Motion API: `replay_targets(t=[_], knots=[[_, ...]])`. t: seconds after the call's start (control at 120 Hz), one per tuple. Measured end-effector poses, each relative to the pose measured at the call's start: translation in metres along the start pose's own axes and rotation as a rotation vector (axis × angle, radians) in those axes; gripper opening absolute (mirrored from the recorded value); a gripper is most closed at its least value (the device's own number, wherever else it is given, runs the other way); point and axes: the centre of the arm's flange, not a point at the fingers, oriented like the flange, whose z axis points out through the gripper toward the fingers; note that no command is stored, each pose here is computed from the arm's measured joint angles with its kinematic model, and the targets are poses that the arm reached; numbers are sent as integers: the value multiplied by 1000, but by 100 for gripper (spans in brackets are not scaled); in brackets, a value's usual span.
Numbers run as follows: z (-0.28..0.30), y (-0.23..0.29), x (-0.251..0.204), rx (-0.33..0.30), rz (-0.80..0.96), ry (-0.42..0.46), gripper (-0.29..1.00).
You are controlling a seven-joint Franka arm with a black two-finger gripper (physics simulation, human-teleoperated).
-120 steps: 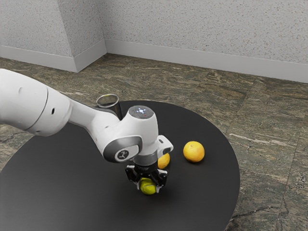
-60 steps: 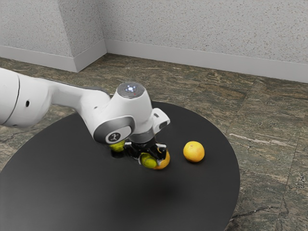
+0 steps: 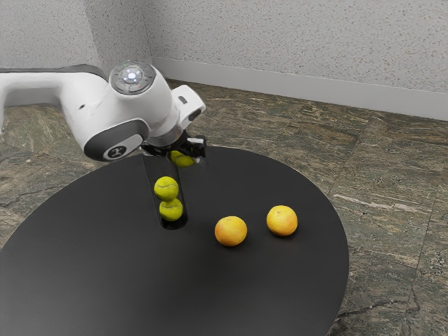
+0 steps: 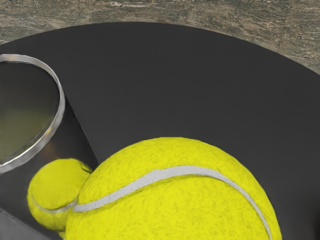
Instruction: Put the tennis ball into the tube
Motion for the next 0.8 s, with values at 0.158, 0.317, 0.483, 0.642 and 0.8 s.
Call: replay_targets(t=[0.158, 0.317, 0.483, 0.642, 0.8], knots=[[8, -31, 15, 41, -43, 4, 28], [12, -53, 26, 66, -69, 14, 28], [18, -70, 37, 79, -87, 27, 29], [28, -86, 52, 96, -100, 46, 30], [37, -93, 56, 98, -96, 54, 39]])
